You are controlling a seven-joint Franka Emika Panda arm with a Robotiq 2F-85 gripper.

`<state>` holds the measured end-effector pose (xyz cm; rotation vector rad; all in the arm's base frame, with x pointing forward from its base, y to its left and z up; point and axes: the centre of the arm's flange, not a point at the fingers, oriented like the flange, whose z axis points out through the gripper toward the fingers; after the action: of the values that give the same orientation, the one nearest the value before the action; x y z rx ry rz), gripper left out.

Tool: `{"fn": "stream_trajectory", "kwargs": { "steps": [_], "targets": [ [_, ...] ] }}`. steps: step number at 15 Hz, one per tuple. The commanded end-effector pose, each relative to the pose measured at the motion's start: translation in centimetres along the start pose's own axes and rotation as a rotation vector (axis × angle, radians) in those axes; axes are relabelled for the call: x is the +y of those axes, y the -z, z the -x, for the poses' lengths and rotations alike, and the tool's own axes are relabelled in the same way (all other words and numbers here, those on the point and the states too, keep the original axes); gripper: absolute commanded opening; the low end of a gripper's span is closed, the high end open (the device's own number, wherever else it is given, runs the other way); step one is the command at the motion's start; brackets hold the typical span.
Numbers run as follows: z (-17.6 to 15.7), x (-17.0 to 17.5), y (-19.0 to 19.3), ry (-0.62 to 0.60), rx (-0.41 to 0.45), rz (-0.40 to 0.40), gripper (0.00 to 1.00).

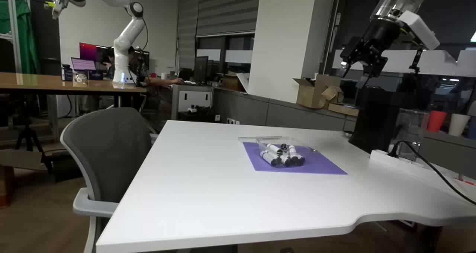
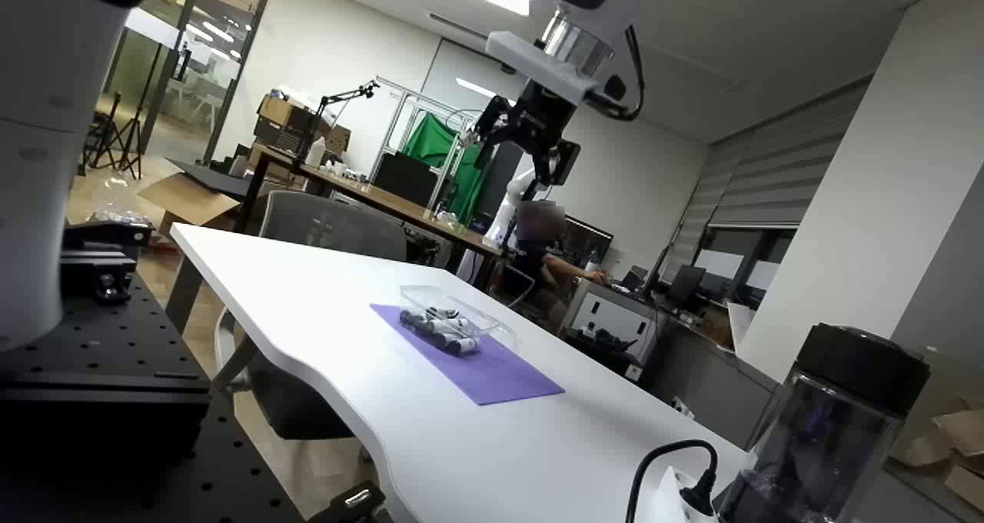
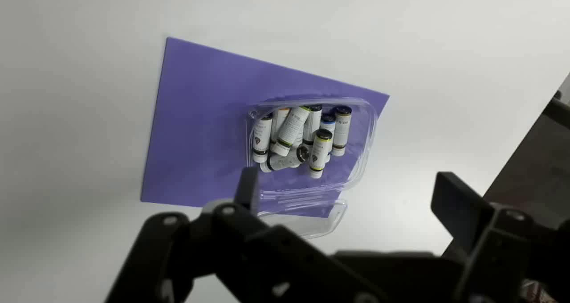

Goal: Close the lid on the clear bowl

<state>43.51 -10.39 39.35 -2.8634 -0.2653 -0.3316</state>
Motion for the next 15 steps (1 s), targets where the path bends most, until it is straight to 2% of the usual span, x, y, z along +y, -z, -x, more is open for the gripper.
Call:
{"fn": "stream_trajectory", "kwargs": {
  "steps": [1, 10, 13, 15],
  "targets": [
    [0.0, 0.0, 0.0, 0.000, 0.000, 0.000, 1.00],
    [0.0, 0.0, 0.0, 0.000, 0.000, 0.000, 1.00],
    [-3.2, 3.1, 0.8, -0.047, 0.112, 0.000, 1.00],
    [-6.3, 6.2, 0.8, -0.036, 0.176, -0.034, 1.00]
  ]
}}
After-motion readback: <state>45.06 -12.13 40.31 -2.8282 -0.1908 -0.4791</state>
